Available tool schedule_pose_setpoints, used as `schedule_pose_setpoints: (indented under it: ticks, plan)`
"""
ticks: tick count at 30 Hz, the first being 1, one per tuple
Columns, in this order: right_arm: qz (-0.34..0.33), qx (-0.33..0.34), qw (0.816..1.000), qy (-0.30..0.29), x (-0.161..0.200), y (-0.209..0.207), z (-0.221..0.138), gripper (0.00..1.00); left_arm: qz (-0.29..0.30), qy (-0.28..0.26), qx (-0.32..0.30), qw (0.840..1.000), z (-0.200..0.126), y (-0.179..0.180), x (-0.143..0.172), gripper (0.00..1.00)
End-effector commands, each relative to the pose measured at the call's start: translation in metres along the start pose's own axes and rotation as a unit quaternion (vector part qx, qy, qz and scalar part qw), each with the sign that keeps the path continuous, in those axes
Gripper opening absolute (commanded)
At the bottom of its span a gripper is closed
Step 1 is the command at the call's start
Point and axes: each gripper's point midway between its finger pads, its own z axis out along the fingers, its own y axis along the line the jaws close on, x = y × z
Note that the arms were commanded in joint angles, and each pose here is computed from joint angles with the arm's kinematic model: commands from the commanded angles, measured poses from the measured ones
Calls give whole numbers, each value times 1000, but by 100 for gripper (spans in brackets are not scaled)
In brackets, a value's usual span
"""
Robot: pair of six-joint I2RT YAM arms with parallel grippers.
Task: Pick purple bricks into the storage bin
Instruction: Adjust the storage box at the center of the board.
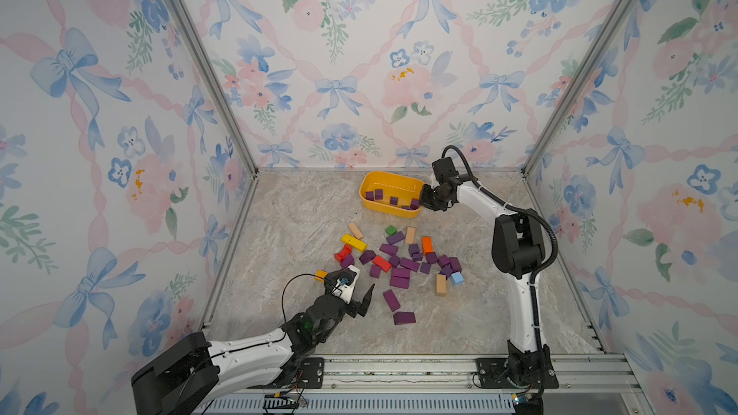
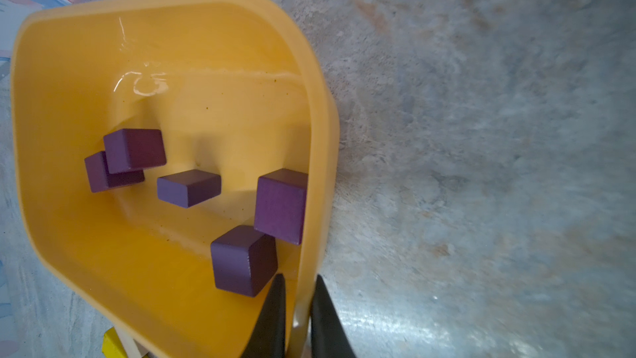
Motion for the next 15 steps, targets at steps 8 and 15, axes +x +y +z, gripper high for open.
schedule_pose_setpoints:
  ticks: [8, 15]
  plan:
    - [-7, 52, 998, 36, 33, -21, -11, 13, 0, -13, -3, 1000, 3, 1, -11, 98]
    - [-14, 51, 998, 36, 41, -12, -27, 13, -1, -14, -4, 1000, 3, 1, -12, 98]
